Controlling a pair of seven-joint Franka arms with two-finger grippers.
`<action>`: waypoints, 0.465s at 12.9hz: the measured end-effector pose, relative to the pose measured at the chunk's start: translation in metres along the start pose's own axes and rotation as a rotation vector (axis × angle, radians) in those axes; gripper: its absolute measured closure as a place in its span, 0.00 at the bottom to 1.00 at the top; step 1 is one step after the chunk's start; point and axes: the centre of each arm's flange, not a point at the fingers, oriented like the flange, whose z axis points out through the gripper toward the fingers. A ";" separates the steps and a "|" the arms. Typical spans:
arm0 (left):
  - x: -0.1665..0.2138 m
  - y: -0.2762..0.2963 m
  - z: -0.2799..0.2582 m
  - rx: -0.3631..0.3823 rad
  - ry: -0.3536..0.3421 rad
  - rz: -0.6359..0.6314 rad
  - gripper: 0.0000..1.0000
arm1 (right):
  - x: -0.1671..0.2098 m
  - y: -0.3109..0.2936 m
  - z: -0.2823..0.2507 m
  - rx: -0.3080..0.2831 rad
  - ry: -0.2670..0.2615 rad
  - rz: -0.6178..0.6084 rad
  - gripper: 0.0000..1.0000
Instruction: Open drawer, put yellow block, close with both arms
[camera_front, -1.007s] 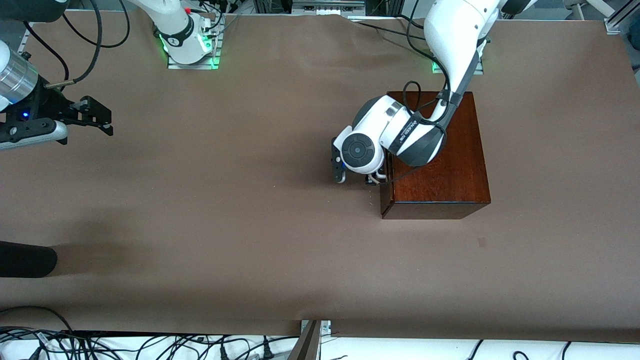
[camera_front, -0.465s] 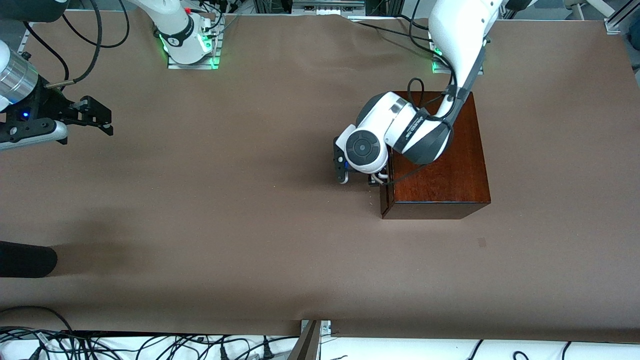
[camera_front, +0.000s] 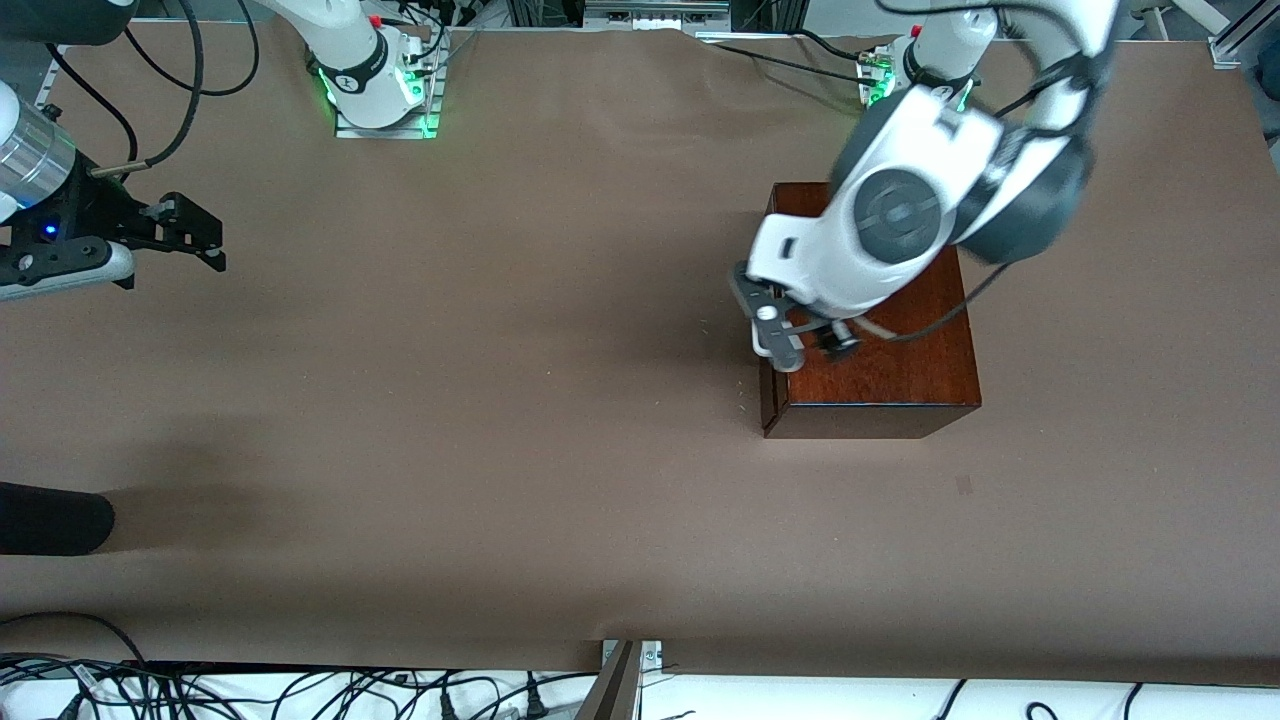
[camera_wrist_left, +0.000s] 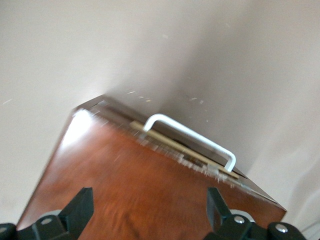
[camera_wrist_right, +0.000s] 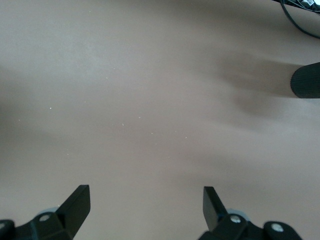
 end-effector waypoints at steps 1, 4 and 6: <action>-0.018 -0.009 -0.022 0.011 0.022 -0.053 0.00 | 0.000 0.000 0.000 0.000 0.000 0.000 0.00; -0.063 -0.045 -0.057 0.022 0.054 -0.162 0.00 | 0.000 0.001 0.000 0.000 0.000 0.001 0.00; -0.101 -0.071 -0.082 0.009 0.045 -0.235 0.00 | 0.000 0.001 0.000 0.000 0.000 0.002 0.00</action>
